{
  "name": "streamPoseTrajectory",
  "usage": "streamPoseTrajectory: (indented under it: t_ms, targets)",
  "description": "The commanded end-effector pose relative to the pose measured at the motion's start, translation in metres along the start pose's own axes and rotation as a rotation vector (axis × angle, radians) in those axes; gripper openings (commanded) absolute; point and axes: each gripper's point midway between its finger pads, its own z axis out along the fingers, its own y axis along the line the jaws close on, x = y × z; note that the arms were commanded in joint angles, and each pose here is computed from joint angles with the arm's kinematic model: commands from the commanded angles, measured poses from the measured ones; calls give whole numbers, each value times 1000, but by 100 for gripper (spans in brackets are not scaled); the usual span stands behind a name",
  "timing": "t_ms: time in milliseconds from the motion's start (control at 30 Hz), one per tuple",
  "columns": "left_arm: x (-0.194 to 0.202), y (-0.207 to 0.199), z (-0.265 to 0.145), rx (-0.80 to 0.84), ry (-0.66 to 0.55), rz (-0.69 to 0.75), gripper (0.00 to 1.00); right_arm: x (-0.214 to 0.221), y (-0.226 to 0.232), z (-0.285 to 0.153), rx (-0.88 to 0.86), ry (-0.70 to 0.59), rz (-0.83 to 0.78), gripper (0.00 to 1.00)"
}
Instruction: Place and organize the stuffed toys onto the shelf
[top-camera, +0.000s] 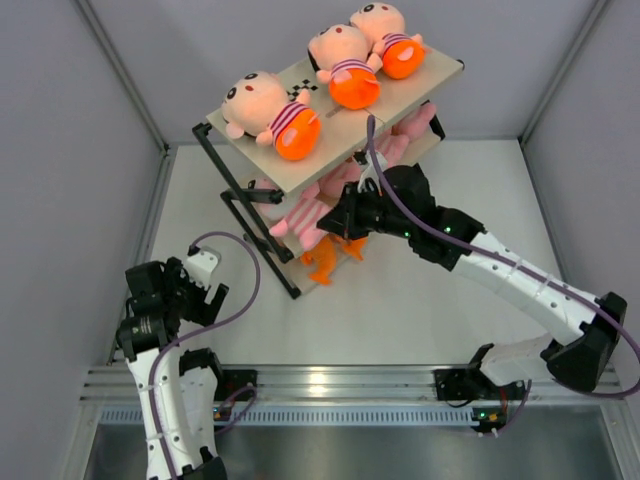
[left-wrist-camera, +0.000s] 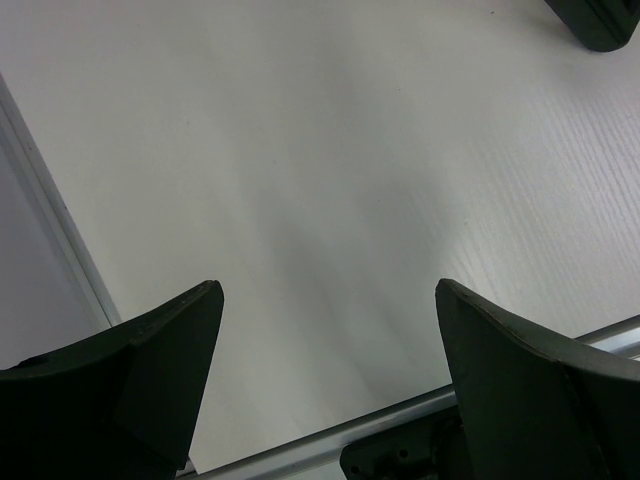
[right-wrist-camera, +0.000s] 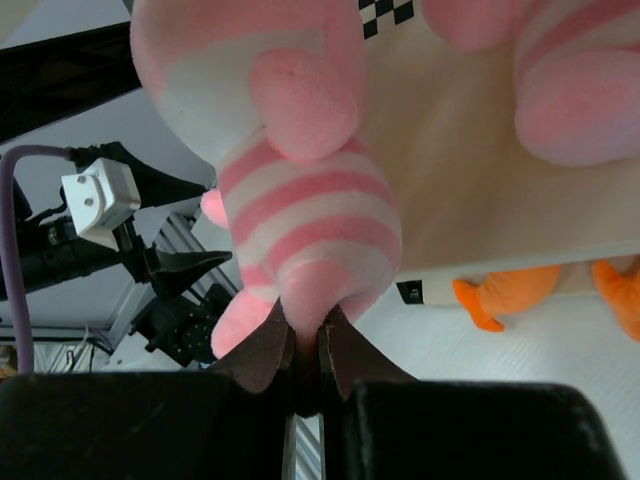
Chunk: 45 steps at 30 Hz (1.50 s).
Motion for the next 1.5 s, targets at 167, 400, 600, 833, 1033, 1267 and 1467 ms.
streamPoseTrajectory:
  t_ms: [167, 400, 600, 833, 1033, 1267, 1467]
  targets:
    - [-11, 3, 2, -3, -47, 12, 93, -42, 13, 25, -36, -90, -1, 0]
    - [-18, 8, -3, -22, -56, -1, 94, -44, -9, 28, 8, -118, 30, 42]
    - [-23, 17, -7, -48, -38, -22, 95, -46, -18, 14, 29, -142, 30, 62]
    - [-37, 54, -8, -159, 21, -156, 95, -57, -26, -30, 103, -181, -53, 75]
    - [-54, 96, 1, -275, 44, -255, 98, -40, -67, -72, 237, -105, -127, 84]
    - [-91, 98, -4, -217, -55, -279, 98, -5, -188, -121, 563, -31, -41, 97]
    - [-106, 99, -16, -224, -107, -255, 98, -13, -275, -168, 772, -193, 159, 98]
